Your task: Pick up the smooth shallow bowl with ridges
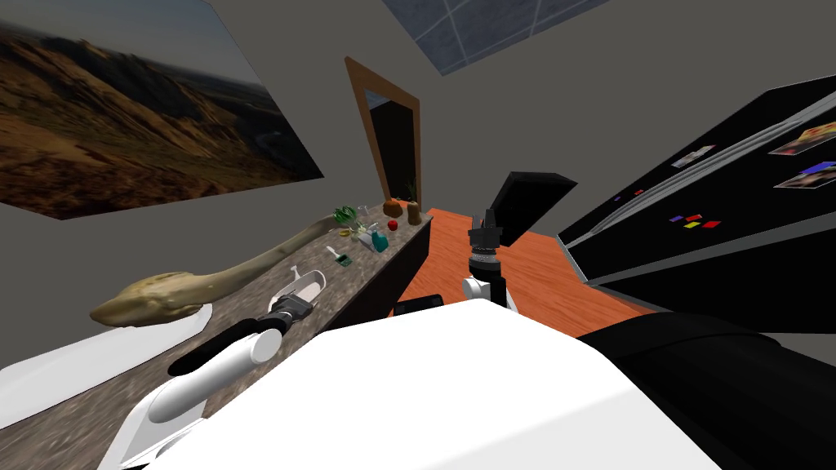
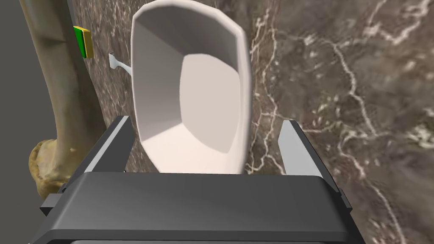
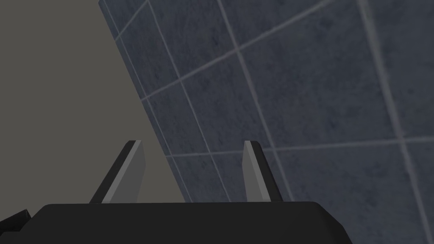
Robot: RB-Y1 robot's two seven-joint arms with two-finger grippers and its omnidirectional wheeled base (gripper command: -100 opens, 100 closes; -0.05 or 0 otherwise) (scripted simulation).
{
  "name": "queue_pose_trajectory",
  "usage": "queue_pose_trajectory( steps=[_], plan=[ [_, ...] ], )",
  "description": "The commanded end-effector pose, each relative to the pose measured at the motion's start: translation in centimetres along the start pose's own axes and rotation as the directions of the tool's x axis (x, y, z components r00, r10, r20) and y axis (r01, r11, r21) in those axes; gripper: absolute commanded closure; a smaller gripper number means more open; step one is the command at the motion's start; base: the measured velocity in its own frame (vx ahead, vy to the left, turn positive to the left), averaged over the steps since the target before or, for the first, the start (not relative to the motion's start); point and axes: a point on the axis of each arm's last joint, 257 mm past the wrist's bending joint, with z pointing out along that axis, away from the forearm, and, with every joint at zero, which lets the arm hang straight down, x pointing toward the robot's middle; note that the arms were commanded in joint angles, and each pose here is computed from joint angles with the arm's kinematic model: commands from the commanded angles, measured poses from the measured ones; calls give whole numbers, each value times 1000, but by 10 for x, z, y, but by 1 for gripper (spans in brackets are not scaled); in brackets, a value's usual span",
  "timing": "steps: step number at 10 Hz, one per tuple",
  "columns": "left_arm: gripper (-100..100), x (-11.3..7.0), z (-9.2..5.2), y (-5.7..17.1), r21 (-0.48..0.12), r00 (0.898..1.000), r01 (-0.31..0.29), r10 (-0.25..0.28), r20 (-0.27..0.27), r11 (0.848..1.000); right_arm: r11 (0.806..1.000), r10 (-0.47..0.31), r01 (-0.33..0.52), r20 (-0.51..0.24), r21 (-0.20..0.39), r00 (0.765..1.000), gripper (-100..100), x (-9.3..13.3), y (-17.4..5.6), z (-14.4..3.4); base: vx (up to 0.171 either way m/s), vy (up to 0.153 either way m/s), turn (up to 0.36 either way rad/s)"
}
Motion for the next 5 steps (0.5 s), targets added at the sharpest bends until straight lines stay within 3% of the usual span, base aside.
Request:
queue_pose_trajectory(
  steps=[1,2,3,4,5],
  plan=[
    [-100,-8,2,13,-41,1000,11,-10,20,999,1000,0,0,0,0,1000,0,0,0,0,44,10,-6],
    [-100,-5,0,8,-25,1000,7,-7,12,1000,1000,0,0,0,0,1000,0,0,0,0,19,4,0],
    [0,-5,0,9,-29,1000,8,-7,14,1000,1000,0,0,0,0,1000,0,0,0,0,0,0,0],
    [-100,-6,7,12,-27,1000,9,-9,15,1000,1000,0,0,0,0,1000,0,0,0,0,21,8,-10],
    [-100,-7,10,13,-27,1000,9,-9,15,1000,1000,0,0,0,0,1000,0,0,0,0,31,21,-11]
  ],
)
